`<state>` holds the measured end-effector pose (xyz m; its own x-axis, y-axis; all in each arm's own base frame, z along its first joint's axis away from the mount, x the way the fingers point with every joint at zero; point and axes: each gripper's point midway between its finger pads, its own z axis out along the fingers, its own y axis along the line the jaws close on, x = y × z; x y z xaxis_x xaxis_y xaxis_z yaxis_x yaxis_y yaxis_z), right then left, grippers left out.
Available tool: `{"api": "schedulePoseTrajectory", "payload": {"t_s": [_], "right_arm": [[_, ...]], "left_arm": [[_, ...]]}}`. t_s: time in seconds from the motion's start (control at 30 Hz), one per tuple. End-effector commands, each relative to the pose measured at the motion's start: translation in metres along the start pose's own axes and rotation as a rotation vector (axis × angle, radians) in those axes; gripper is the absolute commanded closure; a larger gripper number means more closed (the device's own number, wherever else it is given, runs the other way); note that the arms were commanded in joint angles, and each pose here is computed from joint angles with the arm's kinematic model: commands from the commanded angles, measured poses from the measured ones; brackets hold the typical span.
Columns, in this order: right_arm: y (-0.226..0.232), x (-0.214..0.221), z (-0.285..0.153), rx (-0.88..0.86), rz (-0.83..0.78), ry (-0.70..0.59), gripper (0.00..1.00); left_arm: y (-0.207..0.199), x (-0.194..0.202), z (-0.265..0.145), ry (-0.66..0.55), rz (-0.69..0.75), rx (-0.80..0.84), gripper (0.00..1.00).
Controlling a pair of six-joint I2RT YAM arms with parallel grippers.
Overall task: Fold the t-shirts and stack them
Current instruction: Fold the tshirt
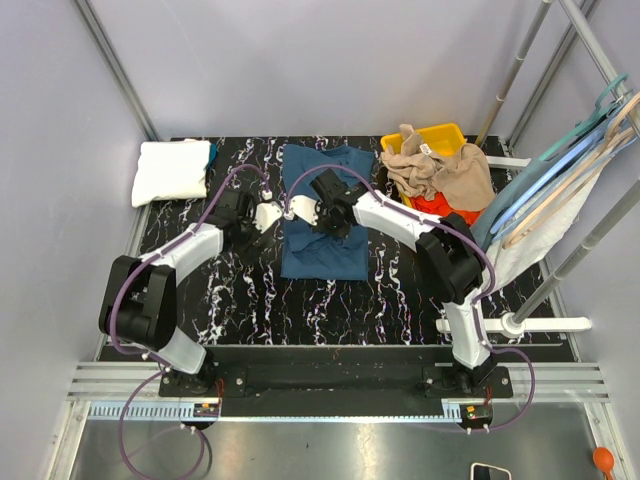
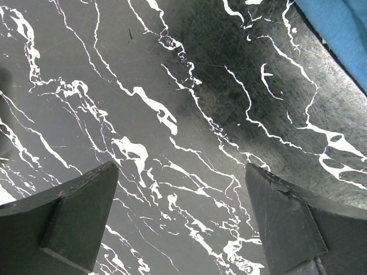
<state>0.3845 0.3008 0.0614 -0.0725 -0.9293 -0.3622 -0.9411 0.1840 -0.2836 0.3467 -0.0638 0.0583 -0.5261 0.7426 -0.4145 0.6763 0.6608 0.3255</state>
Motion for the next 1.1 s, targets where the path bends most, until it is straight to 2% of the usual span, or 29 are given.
{"api": "schedulePoseTrajectory", "payload": {"t_s": [0.0,0.23,0.27,0.43,0.47,0.5,0.6,0.73,0.83,1.07], "right_arm": [[-0.022,-0.014,0.003,0.044,-0.023,-0.037,1.00],[-0.027,-0.012,0.020,0.068,-0.029,-0.031,1.00],[-0.030,-0.005,0.023,0.093,-0.026,-0.004,0.93],[-0.046,-0.002,0.028,0.172,-0.004,0.013,0.84],[-0.050,-0.001,0.029,0.189,-0.001,0.022,0.81],[-0.051,0.000,0.029,0.194,-0.002,0.025,0.71],[-0.059,-0.003,0.026,0.234,0.000,0.016,0.51],[-0.069,-0.007,0.022,0.276,-0.004,0.007,0.39],[-0.077,-0.010,0.019,0.308,-0.006,0.006,0.34],[-0.093,-0.010,0.019,0.345,-0.007,0.014,0.33]], "left_arm": [[0.009,-0.016,0.002,-0.059,-0.008,-0.017,0.01],[0.008,-0.015,0.003,-0.063,-0.008,-0.019,0.01],[0.009,-0.016,0.003,-0.064,-0.009,-0.020,0.01],[0.008,-0.015,0.001,-0.069,-0.009,-0.024,0.01],[0.009,-0.015,0.000,-0.071,-0.007,-0.026,0.01],[0.009,-0.016,0.000,-0.075,-0.007,-0.028,0.01],[0.009,-0.016,-0.001,-0.078,-0.010,-0.030,0.01],[0.008,-0.015,-0.001,-0.079,-0.016,-0.031,0.01],[0.007,-0.013,0.000,-0.074,-0.015,-0.027,0.01],[0.009,-0.016,-0.003,-0.084,-0.014,-0.034,0.01]]}}
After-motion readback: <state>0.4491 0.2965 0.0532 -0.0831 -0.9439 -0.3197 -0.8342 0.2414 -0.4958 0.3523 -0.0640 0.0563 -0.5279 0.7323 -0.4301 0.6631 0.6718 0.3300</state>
